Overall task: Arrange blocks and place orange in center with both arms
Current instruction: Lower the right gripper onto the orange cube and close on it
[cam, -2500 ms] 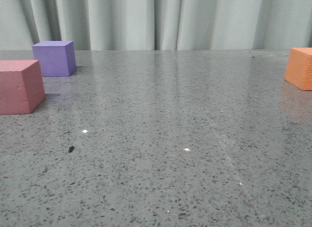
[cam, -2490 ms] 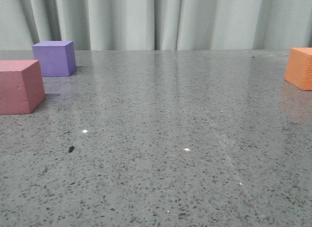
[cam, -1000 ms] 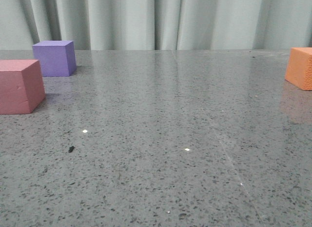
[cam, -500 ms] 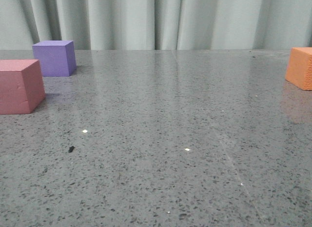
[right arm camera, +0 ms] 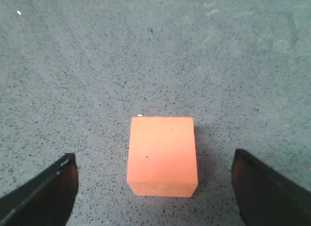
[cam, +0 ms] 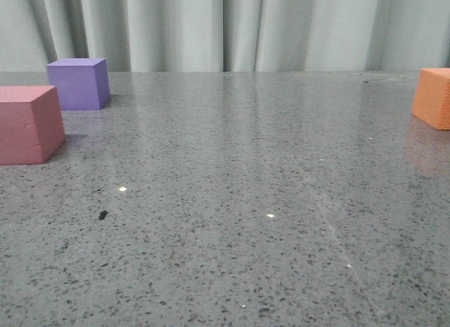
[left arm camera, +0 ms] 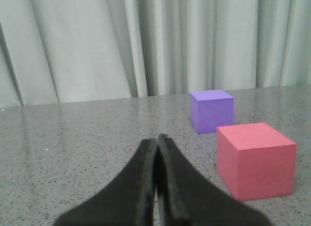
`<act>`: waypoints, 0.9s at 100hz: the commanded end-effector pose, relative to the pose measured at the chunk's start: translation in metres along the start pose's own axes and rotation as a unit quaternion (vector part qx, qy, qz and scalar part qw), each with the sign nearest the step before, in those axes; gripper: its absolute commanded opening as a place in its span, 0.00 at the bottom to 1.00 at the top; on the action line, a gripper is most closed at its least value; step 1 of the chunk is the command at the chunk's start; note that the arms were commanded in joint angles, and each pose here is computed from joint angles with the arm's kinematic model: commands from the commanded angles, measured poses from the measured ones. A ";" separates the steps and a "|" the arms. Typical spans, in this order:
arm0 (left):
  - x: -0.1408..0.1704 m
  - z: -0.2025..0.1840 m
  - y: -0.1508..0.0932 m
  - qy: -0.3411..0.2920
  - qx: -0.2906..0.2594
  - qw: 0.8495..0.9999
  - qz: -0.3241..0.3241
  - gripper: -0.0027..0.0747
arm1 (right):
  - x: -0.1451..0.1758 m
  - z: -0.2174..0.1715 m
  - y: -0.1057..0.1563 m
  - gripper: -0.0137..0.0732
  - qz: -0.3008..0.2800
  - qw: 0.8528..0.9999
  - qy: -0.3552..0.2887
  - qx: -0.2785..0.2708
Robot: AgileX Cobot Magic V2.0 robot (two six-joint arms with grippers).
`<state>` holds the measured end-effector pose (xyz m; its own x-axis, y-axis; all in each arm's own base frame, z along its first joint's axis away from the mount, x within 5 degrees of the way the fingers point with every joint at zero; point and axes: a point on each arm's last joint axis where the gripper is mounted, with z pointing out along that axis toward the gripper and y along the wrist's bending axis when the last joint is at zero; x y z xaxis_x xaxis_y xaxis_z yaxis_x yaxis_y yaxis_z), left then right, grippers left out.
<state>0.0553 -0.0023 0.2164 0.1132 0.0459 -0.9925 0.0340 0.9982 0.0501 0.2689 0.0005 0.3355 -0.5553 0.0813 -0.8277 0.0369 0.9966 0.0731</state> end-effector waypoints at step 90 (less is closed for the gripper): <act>0.010 -0.002 -0.002 -0.027 0.011 1.000 -0.004 0.02 | -0.005 0.098 -0.003 0.88 -0.024 0.996 0.088 0.012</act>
<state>0.0553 -0.0023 0.2164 0.1132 0.0459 -0.9925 0.0340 0.9982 0.0501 0.3503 -0.0003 0.2589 -0.7718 0.0506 -0.6339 0.0368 0.9987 0.0349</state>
